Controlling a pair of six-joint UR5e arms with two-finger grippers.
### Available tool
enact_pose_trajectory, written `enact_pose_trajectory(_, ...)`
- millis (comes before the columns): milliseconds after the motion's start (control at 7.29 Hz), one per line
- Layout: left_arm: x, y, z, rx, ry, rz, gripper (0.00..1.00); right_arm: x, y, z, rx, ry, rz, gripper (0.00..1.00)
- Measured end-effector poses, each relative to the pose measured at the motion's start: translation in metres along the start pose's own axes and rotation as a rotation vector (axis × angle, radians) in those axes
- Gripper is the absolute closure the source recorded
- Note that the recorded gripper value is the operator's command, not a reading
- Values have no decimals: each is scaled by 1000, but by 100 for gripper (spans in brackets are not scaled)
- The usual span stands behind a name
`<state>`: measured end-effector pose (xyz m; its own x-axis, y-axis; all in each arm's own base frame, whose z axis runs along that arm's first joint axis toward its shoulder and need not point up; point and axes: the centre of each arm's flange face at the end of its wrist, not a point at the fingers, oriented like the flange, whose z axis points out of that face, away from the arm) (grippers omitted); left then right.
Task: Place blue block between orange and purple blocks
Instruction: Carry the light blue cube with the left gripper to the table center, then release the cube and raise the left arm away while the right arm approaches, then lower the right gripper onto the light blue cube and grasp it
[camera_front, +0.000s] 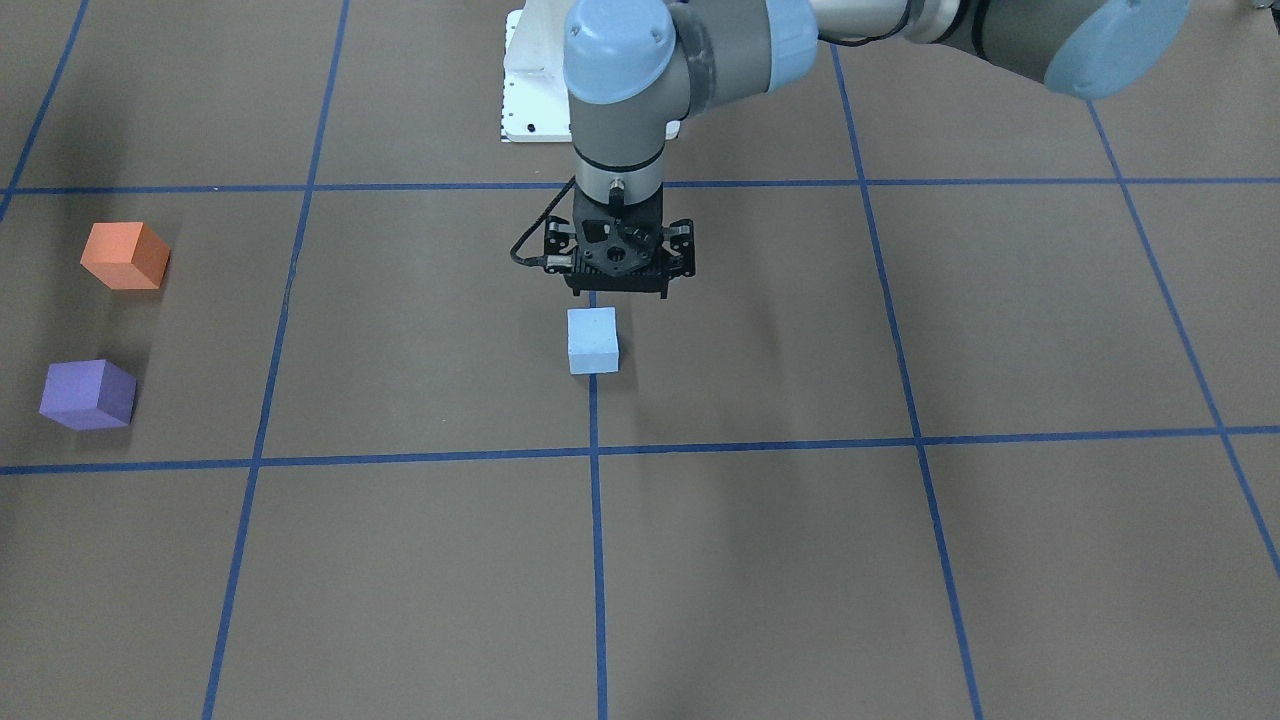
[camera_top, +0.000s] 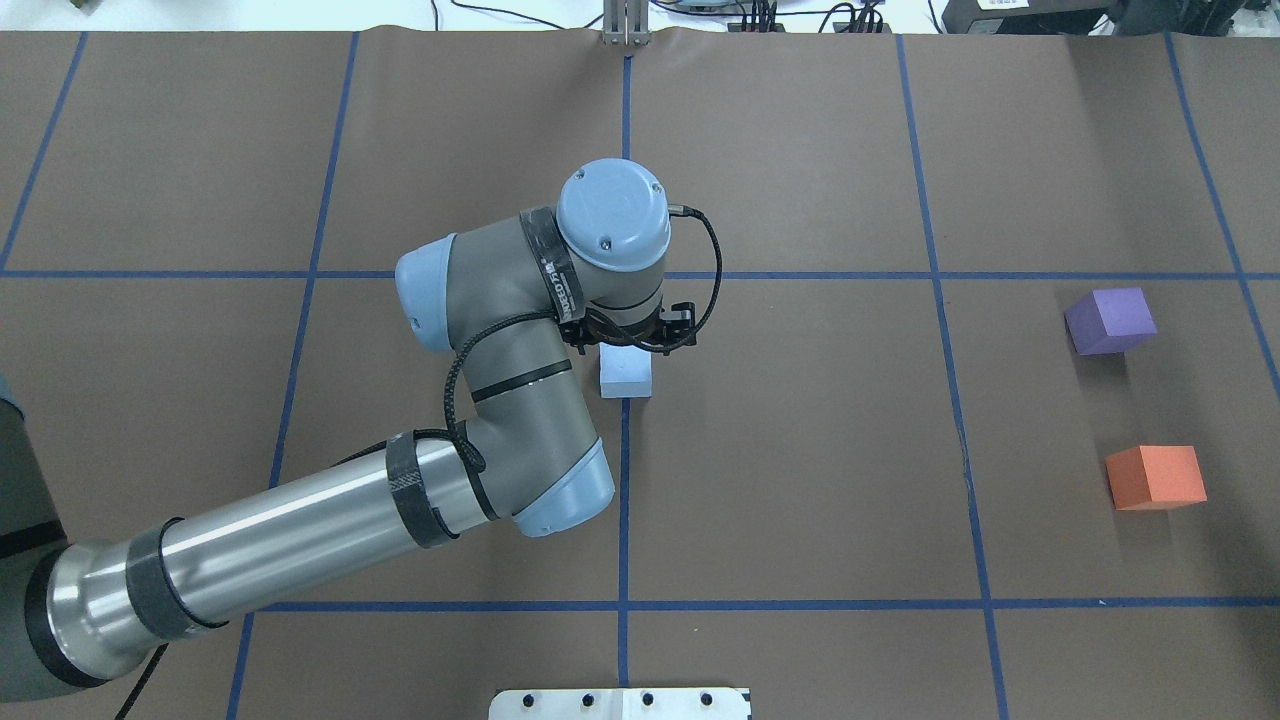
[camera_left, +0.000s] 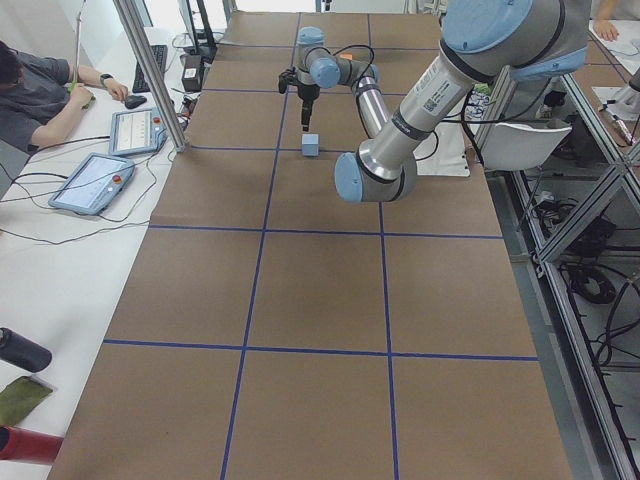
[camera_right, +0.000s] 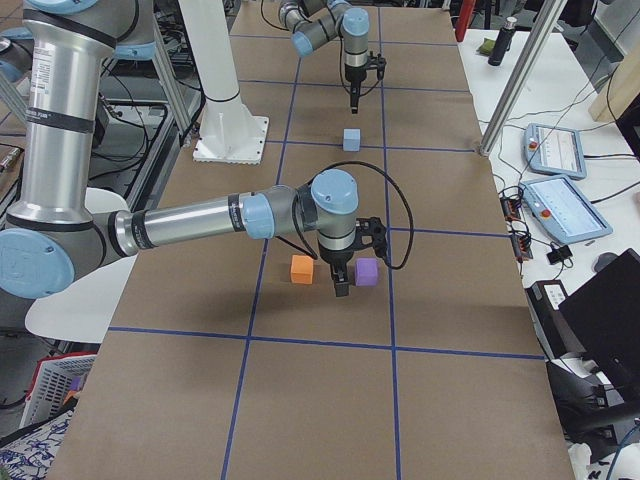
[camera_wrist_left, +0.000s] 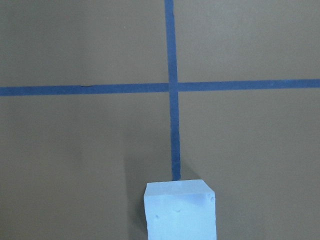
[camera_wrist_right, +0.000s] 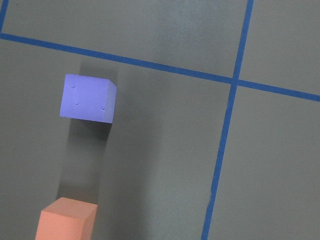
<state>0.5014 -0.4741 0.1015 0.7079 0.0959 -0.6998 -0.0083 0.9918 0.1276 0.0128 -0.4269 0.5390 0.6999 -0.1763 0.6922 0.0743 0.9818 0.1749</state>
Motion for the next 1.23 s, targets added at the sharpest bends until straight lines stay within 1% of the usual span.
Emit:
enact_pose_trajectory(137,-53,0,-24,-13,-6,45,0,-21,-16,0,17,-14,19,0)
enact_pose_trajectory(411,-190,-8,-51,-34,-15,146,0,-89,-50,8,44,-60,71,0)
enact_pose_trajectory(685,-341,-27,-71,-59,-33,256,0,-189,-85,18,45,-117,141,0)
enact_pose_trajectory(823,-422,-33,-81,-74,-26,289,0,-251,-96,27,44,-134,177,0)
enact_pose_trajectory(960,-499,-33,-86,-90,-10,293,0,-320,-102,38,46,-149,215,0)
enact_pose_trajectory(1097,-573,-26,-87,-99,0,281,0,-392,-96,53,43,-164,246,0)
enact_pose_trajectory(1234,-642,-13,-86,-99,3,270,0,-459,-88,69,40,-158,262,0)
